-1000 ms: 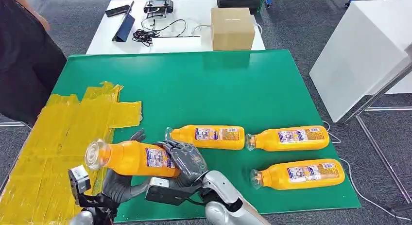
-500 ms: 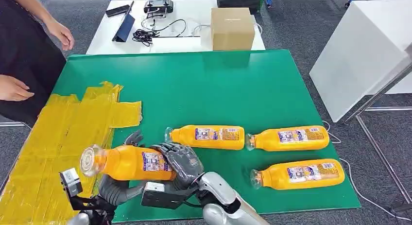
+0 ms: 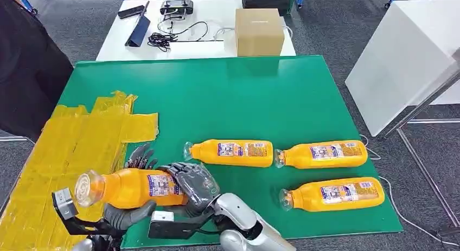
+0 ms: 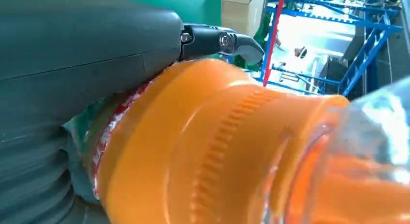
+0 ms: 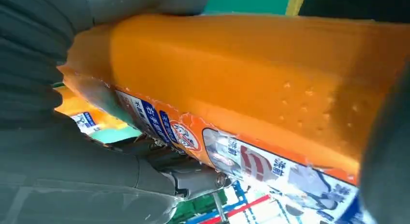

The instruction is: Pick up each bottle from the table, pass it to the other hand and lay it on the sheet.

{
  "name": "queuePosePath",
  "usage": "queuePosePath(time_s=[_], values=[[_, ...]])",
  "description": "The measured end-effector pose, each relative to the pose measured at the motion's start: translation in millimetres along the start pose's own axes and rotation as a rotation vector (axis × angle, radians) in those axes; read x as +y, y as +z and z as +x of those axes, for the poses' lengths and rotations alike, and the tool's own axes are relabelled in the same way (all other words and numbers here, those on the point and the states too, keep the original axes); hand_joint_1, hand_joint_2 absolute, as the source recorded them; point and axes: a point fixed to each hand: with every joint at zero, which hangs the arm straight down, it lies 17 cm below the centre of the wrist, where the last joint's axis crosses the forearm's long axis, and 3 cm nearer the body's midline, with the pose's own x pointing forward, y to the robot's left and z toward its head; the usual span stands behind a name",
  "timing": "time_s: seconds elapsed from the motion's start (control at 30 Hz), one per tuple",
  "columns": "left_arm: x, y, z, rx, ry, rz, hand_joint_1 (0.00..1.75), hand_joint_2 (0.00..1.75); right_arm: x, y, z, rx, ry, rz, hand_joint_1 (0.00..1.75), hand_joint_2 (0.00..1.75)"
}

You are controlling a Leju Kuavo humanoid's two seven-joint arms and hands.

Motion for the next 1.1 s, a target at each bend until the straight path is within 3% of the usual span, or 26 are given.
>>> queuePosePath(time_s=[0.13,0.2,1.03,1.07,1.1], values=[[2,2,2,-0.001,-0.002,0.006,0.0,1.75,3,-1,5,-0.009,-0.002,0.006,1.75,1.75],[2,2,3,-0.002,-0.008,0.008,1.75,1.75,3,-2,7,-0.011,-0.002,0.007,1.75,1.75],[12,-4,6,-0.01,0.002,0.093,1.75,1.75,4,-4,6,0.005,-0.023,0.018,1.75,1.75],[14,-4,5,-0.009,0.003,0.108,1.75,1.75,2,-4,5,0.008,-0.024,0.011,1.48,1.75],[18,-5,5,-0.008,-0.002,0.133,1.75,1.75,0,-3,4,0.013,-0.027,-0.006,0.1,1.75]])
